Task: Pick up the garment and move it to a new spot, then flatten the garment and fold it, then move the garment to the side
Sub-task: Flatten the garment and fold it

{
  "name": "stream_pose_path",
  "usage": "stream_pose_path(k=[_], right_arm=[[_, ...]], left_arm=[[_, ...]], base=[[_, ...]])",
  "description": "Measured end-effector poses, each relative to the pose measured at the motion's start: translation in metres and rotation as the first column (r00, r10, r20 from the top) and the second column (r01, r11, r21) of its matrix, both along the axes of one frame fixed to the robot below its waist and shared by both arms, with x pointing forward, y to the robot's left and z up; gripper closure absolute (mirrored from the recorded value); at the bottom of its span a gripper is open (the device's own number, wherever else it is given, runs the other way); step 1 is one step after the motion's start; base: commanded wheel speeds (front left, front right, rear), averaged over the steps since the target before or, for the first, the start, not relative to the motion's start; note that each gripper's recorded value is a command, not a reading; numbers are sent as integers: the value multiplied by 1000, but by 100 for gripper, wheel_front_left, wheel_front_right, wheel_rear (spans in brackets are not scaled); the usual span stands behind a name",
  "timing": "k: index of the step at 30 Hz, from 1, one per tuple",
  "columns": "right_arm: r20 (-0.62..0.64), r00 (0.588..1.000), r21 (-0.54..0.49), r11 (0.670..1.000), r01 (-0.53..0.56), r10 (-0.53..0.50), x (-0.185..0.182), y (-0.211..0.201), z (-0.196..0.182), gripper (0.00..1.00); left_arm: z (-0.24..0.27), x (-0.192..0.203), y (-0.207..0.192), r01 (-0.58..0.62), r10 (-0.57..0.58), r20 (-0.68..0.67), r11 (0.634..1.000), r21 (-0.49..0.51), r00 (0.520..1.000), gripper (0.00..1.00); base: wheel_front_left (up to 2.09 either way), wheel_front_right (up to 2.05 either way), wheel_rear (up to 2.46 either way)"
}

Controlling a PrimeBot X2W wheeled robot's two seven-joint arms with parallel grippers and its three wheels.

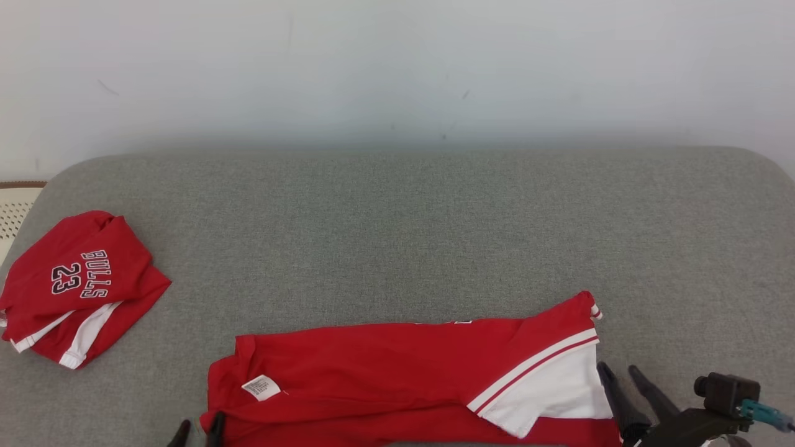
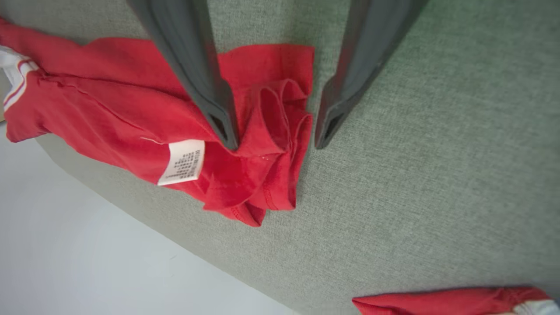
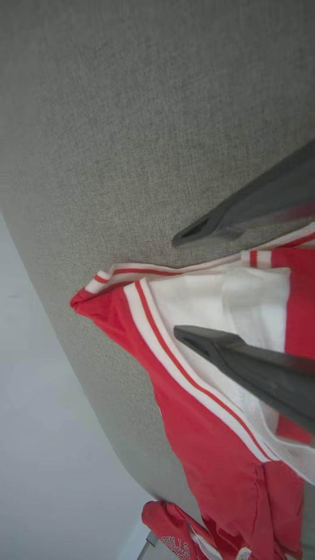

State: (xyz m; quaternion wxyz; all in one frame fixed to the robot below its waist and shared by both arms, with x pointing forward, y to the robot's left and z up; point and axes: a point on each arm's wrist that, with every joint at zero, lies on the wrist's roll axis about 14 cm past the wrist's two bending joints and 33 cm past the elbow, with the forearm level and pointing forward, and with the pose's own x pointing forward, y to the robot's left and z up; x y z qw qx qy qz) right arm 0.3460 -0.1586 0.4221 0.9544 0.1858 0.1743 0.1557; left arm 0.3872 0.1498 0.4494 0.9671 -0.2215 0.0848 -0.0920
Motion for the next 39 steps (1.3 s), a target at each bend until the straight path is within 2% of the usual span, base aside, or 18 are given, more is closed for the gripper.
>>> stream_pose_path(k=[7,14,28,39], right_arm=[[80,996,-65,997,50,-45,17,-18,13,0],[107,994,-113,993,20,-8,21,-3,12,0],[50,999,-184,983,-4,14,30,0,-15,0],[20,1000,-213,977,-14,19,58,4,-30,0]], left_arm=[[14,3,28,-98,89,79,990,106,993,0],[14,-4,32,-149,135,103,977,149,986,0],[6,-5,33,-181,170,84,974,140,982,0],[-1,11,24,-160,151,68,977,142,986,0]], base=[[0,0,0],[0,0,0],[0,0,0],[0,0,0]])
